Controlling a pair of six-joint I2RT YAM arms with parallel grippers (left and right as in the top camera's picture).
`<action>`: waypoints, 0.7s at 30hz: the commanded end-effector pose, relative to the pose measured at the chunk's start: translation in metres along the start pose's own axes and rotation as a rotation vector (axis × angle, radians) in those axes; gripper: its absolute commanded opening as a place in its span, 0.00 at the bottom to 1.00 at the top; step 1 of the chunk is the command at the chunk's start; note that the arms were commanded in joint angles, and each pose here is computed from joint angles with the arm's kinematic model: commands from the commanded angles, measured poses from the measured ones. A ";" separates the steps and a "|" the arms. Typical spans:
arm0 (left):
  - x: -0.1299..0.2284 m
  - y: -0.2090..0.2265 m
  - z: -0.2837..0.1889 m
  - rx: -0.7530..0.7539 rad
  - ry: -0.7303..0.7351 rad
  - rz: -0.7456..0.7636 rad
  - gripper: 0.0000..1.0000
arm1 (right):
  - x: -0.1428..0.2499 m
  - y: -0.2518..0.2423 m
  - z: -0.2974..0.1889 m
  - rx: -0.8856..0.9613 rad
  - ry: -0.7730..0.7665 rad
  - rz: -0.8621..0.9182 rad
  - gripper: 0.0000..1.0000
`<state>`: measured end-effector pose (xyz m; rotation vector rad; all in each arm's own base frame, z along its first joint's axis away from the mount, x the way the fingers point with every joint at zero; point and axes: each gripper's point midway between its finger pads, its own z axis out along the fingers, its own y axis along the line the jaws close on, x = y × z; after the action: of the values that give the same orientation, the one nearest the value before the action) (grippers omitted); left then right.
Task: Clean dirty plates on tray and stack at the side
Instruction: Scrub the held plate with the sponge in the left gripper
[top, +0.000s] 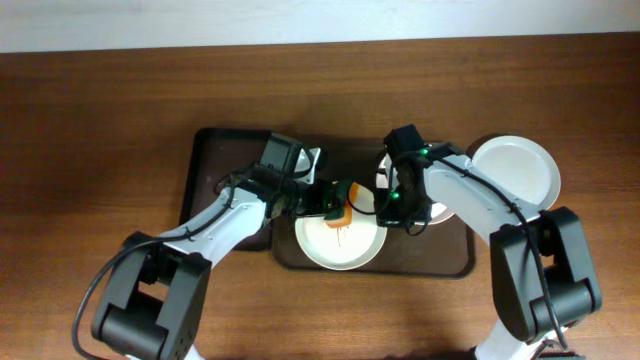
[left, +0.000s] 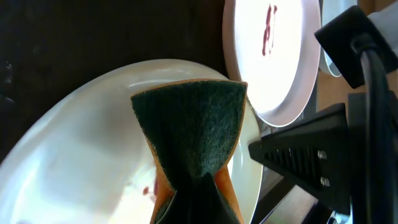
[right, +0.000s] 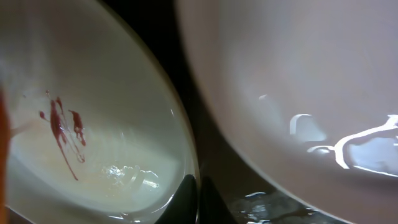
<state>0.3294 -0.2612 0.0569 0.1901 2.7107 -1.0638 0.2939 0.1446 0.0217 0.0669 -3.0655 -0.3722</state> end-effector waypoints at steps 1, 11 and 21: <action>0.006 -0.002 0.007 0.021 0.033 -0.024 0.00 | 0.005 0.012 0.006 -0.010 0.011 -0.027 0.04; 0.033 0.013 0.015 -0.118 0.099 -0.059 0.00 | -0.003 0.013 0.006 -0.013 -0.020 -0.009 0.04; 0.020 0.061 0.004 -0.402 -0.002 -0.048 0.00 | -0.002 0.013 0.006 -0.012 -0.018 -0.008 0.04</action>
<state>0.3102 -0.2414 0.0185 0.1170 2.8802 -0.7250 0.2992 0.1582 0.0225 0.0824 -3.0946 -0.4054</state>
